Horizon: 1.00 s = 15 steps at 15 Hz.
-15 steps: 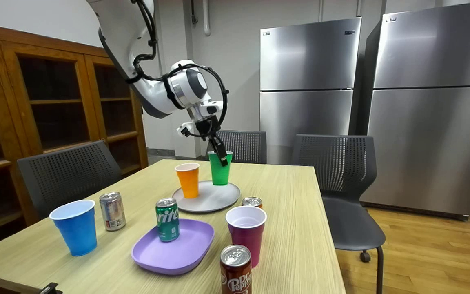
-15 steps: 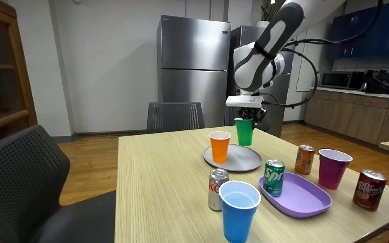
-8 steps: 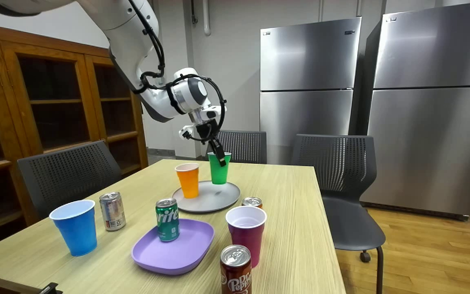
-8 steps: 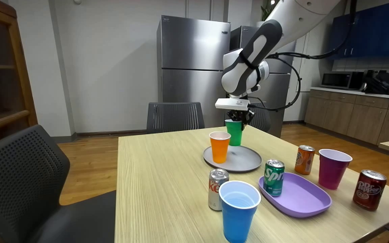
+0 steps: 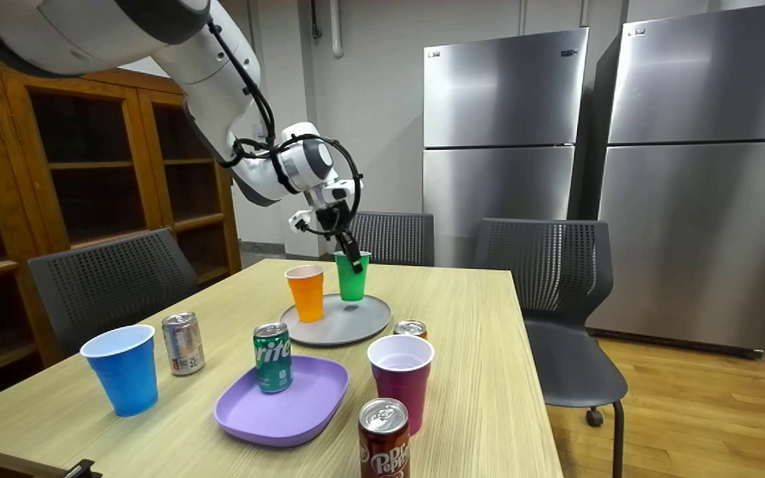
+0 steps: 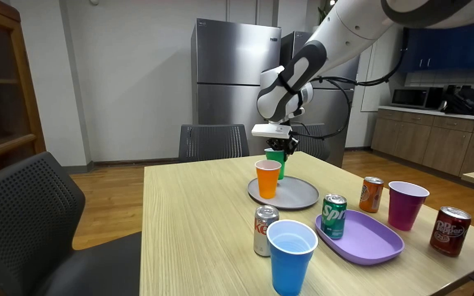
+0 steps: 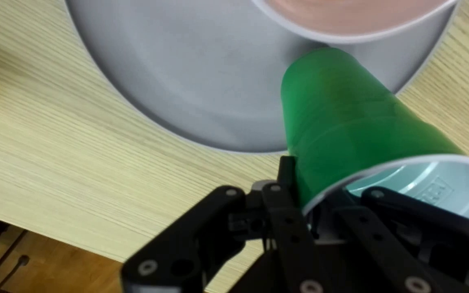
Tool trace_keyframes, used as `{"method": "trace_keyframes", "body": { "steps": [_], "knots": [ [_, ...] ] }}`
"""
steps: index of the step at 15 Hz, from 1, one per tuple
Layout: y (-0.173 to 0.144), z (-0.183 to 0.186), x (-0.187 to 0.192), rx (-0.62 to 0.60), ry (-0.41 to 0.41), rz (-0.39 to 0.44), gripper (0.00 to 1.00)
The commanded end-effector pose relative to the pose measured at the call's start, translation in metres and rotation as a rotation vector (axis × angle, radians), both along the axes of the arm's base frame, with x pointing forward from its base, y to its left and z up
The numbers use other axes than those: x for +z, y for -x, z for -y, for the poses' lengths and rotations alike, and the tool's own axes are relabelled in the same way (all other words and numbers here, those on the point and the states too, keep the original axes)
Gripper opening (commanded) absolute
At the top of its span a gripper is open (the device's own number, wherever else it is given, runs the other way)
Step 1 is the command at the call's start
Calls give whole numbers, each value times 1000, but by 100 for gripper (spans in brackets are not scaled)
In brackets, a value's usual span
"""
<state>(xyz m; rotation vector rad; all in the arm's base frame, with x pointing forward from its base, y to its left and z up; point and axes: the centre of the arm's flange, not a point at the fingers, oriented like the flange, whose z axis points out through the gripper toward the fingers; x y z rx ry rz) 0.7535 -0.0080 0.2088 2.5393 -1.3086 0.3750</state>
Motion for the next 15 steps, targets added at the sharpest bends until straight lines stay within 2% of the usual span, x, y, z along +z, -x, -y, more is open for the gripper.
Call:
{"method": "trace_keyframes", "body": {
  "steps": [1,13,14,15],
  "knots": [
    [-27,-9,-2,-5,4,-9,1],
    [-30,-16,-12,6,19,-29,1],
    [-30,-16,-11,7,19,-30,8],
    [-29,-16,-10,7,19,-29,32]
  ]
}}
